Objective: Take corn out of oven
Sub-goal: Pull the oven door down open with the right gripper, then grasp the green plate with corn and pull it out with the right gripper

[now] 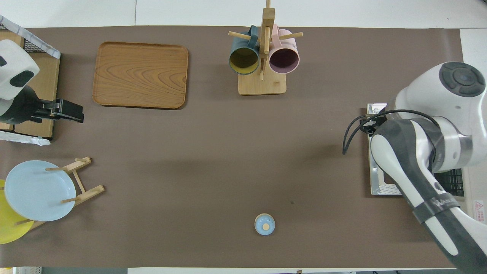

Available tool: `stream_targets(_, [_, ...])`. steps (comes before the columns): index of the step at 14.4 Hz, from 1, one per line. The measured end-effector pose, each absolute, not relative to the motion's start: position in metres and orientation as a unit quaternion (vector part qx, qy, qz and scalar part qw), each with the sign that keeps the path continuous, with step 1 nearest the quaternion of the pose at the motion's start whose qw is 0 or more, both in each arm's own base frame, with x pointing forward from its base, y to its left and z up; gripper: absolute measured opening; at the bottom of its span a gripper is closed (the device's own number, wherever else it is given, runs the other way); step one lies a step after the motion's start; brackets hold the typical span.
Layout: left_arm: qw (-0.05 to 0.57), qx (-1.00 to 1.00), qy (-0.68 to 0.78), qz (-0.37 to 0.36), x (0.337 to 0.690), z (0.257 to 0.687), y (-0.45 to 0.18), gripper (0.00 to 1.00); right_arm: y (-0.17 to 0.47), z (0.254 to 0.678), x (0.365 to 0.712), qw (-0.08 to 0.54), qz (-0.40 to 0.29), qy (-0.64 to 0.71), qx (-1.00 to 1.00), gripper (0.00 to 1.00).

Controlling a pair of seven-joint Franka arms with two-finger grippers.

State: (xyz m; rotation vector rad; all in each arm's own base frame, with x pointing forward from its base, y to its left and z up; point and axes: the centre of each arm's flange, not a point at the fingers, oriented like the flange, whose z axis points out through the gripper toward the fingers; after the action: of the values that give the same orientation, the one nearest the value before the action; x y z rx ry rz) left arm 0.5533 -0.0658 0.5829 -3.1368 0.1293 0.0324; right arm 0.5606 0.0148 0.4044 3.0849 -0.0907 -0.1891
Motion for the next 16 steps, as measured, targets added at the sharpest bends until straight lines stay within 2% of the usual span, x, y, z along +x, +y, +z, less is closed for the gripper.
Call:
stream_targets(2, [0.001,-0.999,0.041,0.01,0.553,0.583,-0.066,1.0,-0.036,0.401,0.554,0.02,-0.068,-0.031,0.997,0.32])
stream_targets(4, [0.001,-0.999,0.041,0.01,0.553,0.583,-0.066,1.0,-0.068,0.393,0.548,0.018,-0.074,-0.034,0.997,0.37])
stream_targets(5, [0.001,-0.999,0.041,0.01,0.553,0.583,-0.066,1.0,-0.072,0.392,0.547,0.019,-0.076,-0.036,0.996,0.44])
stream_targets(16, [0.001,-0.999,0.041,0.01,0.553,0.583,-0.066,1.0,-0.066,0.368,0.534,0.021,-0.071,-0.015,0.997,0.39])
